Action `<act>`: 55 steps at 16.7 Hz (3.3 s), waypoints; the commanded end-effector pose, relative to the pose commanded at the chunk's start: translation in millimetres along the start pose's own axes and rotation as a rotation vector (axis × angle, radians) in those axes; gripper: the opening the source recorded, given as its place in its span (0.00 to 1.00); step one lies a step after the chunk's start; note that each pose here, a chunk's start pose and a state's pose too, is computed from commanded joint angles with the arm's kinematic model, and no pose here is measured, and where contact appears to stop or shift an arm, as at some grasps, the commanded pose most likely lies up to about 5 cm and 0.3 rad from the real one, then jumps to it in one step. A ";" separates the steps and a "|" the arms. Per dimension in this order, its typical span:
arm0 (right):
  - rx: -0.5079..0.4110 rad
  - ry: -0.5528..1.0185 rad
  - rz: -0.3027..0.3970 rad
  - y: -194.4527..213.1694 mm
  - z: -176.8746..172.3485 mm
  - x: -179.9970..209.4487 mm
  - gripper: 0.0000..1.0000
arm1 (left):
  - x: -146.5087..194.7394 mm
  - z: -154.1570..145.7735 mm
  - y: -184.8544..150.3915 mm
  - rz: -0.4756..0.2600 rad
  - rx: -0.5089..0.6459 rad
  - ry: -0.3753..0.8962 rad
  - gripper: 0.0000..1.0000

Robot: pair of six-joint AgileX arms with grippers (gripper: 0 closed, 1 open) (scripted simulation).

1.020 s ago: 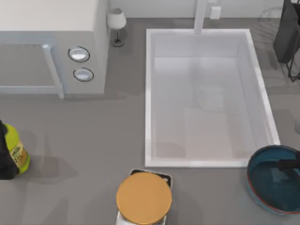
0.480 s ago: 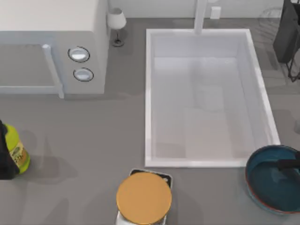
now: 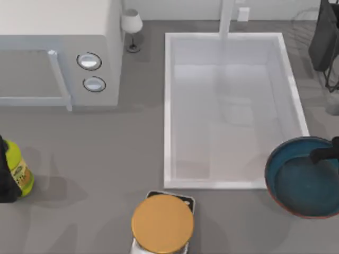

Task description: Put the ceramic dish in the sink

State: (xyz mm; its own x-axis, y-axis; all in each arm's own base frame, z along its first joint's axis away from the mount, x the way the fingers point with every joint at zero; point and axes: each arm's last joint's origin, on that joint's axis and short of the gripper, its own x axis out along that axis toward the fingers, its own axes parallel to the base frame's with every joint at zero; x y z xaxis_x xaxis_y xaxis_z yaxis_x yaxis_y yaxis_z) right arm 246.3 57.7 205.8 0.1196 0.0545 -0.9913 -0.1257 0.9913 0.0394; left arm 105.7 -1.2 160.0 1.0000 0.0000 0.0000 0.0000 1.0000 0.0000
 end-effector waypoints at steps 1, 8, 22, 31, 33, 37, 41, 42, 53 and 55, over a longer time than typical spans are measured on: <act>0.004 0.021 -0.003 -0.3 -0.2 -9.2 0.00 | 0.0 0.0 0.0 0.000 0.000 0.000 1.00; 0.125 0.065 -0.046 -17.9 -4.3 -74.7 0.00 | 0.0 0.0 0.0 0.000 0.000 0.000 1.00; -0.088 -0.141 -0.152 22.0 16.3 -31.2 0.00 | 0.0 0.0 0.0 0.000 0.000 0.000 1.00; -0.144 -0.853 -0.244 85.9 48.4 2.8 0.00 | 0.0 0.0 0.0 0.000 0.000 0.000 1.00; -0.111 -1.009 -0.233 97.2 50.3 3.2 0.00 | 0.0 0.0 0.0 0.000 0.000 0.000 1.00; -0.030 -1.261 -0.192 113.6 47.5 2.8 0.00 | 0.0 0.0 0.0 0.000 0.000 0.000 1.00; 0.040 -1.404 -0.154 120.6 41.6 5.0 0.00 | 0.0 0.0 0.0 0.000 0.000 0.000 1.00; 0.052 -1.423 -0.148 121.3 40.6 5.7 0.00 | 0.0 0.0 0.0 0.000 0.000 0.000 1.00; 0.082 -1.446 -0.164 120.0 44.2 19.7 0.00 | 0.0 0.0 0.0 0.000 0.000 0.000 1.00; 0.096 -1.451 -0.175 120.2 47.7 38.0 0.00 | 0.0 0.0 0.0 0.000 0.000 0.000 1.00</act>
State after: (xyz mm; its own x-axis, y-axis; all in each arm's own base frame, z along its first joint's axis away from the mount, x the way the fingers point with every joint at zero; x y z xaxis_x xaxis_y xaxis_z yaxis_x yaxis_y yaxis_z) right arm 282.8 184.7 178.9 0.9986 -0.0521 0.0073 0.0521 0.9986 -0.0002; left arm 105.7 -1.2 160.0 1.0000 0.0000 0.0000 0.0000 1.0000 0.0000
